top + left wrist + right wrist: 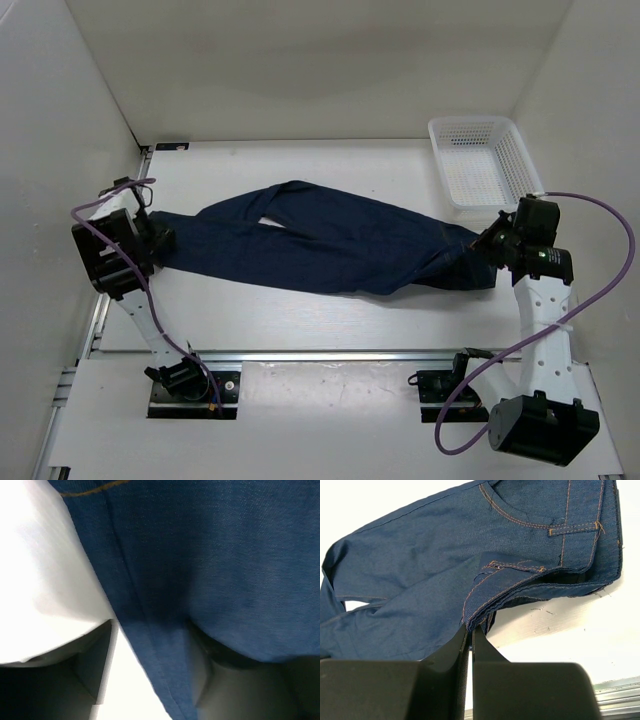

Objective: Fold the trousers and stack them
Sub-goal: Flatten the trousers out

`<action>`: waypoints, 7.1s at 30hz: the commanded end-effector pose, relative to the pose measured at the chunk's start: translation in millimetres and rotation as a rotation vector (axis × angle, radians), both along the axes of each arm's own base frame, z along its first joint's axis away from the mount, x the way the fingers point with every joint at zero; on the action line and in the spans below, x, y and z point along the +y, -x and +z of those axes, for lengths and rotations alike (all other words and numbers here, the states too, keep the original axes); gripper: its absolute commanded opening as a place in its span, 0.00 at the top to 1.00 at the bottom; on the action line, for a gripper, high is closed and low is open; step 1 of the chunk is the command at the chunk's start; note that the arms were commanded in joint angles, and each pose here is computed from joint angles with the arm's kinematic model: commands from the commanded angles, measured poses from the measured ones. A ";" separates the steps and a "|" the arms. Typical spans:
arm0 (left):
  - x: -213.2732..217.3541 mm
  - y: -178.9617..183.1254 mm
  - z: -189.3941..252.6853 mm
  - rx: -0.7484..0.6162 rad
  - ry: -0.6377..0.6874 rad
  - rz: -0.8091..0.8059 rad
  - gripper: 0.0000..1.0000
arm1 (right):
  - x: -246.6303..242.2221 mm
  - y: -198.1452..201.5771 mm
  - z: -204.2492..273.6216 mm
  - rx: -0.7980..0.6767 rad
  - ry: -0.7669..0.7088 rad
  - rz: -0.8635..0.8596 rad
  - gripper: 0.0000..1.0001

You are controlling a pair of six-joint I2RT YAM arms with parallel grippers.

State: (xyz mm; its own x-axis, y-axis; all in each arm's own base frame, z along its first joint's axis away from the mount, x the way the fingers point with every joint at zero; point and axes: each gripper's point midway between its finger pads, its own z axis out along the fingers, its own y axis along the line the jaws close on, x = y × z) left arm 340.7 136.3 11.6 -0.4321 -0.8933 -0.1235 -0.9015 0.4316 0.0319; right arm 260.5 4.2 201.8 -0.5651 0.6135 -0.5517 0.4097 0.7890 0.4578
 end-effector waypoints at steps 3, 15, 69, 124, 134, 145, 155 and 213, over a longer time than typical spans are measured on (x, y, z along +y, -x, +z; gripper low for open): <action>7.6 0.1 -18.5 0.056 -0.026 0.011 0.75 | 1.1 -4.7 25.1 -0.068 0.002 0.000 1.00; 21.6 -59.7 152.7 -0.245 -0.196 -0.084 0.90 | -20.9 -21.1 62.3 -0.123 0.099 -0.065 1.00; -156.8 -44.9 34.4 0.085 -0.196 -0.754 0.21 | 131.0 40.6 -171.9 0.420 -0.075 0.345 0.63; -58.2 -142.6 201.1 -0.378 -0.284 -0.564 0.90 | 122.2 32.7 -86.4 0.286 0.070 0.325 0.75; -178.2 -127.3 121.4 -0.329 -0.023 -0.763 0.84 | 85.5 15.2 -41.7 0.134 0.149 0.204 0.97; -280.3 -109.9 74.8 -0.208 0.081 -0.964 0.17 | 49.7 -49.8 -132.5 0.361 0.063 0.097 0.80; -262.9 -94.6 49.8 -0.123 0.025 -0.982 0.20 | 43.9 -59.6 -170.6 0.466 0.034 0.058 0.61; -346.6 54.7 107.5 -0.069 -0.109 -1.298 0.26 | 104.0 131.9 -174.7 0.583 0.022 0.216 0.59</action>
State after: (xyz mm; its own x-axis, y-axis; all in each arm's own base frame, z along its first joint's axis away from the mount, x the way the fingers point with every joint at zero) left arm 251.7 -205.3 68.4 -0.9776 0.1959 -0.0764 0.1856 0.9746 0.1252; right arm 140.2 99.6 25.3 -0.8950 0.4187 -0.1540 0.3892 0.9015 0.1893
